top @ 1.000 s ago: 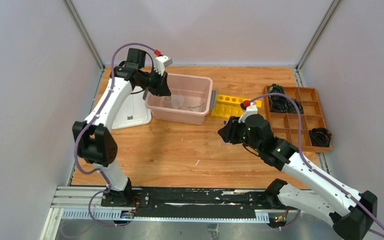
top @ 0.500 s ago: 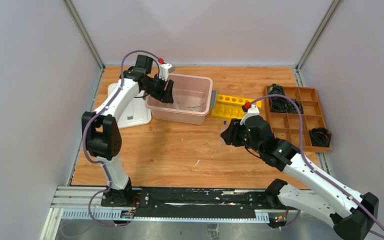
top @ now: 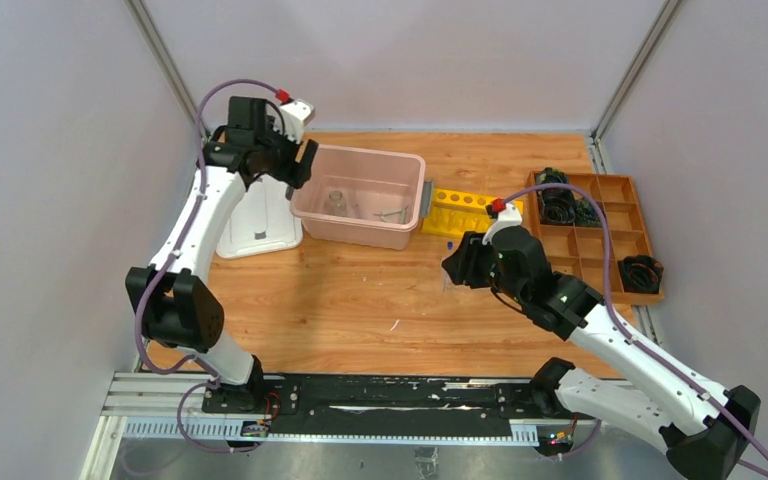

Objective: Organize the chemistry lab equipment

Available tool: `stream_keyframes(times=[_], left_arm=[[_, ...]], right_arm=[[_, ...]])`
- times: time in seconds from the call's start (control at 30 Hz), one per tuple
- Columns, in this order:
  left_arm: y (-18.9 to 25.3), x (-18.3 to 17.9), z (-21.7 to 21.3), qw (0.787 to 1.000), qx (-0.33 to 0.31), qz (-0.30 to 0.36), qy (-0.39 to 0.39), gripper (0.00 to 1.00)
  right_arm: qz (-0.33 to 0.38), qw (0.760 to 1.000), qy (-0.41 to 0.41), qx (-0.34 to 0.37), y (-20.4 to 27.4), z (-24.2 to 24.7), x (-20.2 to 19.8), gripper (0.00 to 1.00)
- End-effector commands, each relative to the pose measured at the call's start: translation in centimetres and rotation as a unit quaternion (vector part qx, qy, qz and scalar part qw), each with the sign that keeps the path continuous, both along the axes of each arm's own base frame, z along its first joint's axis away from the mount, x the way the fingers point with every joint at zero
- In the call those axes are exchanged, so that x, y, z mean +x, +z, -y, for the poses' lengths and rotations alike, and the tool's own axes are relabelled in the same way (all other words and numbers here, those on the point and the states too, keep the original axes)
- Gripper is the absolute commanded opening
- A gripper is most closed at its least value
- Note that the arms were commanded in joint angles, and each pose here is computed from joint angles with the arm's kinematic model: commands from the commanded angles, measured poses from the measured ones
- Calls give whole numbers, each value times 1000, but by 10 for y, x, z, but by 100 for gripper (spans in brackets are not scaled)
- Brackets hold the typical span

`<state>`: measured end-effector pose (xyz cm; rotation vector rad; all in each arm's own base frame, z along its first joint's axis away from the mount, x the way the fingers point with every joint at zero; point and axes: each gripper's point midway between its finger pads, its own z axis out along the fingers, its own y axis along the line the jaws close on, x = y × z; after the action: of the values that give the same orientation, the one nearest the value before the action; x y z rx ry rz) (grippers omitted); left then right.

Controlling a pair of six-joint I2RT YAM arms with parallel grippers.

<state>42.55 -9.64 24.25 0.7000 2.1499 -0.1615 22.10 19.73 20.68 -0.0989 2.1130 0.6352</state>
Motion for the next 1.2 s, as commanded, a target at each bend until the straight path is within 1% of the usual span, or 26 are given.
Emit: stream_keyframes(times=[0.0,0.1,0.13,0.23,0.37,0.47,0.57,0.7,0.83,1.0,1.17], left_arm=[[-2,6,-52,998,14,1,62,76],[-25,2,-77,995,22,-27,95,77],[-31,1,-95,992,25,-36,117,77],[-48,-4,-126,986,29,-53,155,78],[-69,-10,-169,975,34,-71,208,81],[-87,-15,-199,966,30,-94,240,81],[-106,-20,-214,957,8,-124,262,80],[-134,-21,-230,946,12,-151,287,79],[-157,-18,-244,936,10,-177,305,71],[-176,-11,-251,927,-24,-194,321,55],[-188,-5,-254,922,-32,-203,327,41]], right_arm=[[8,1000,-4,-7,7,2,0,49],[5,1000,-6,-10,4,4,-1,49],[4,1000,-6,-10,3,4,-1,49],[3,1000,-7,-9,3,4,-2,49],[1,1000,-8,-7,2,5,-3,48],[-1,1000,-10,-5,-1,5,-3,48],[-7,1000,-18,-9,-4,8,-4,47],[-19,1000,-21,-12,-9,9,-5,46],[-15,1000,-21,-5,-9,8,-6,46],[-7,1000,-16,-13,-8,9,-5,45],[-9,1000,-11,-15,-11,7,-6,44]])
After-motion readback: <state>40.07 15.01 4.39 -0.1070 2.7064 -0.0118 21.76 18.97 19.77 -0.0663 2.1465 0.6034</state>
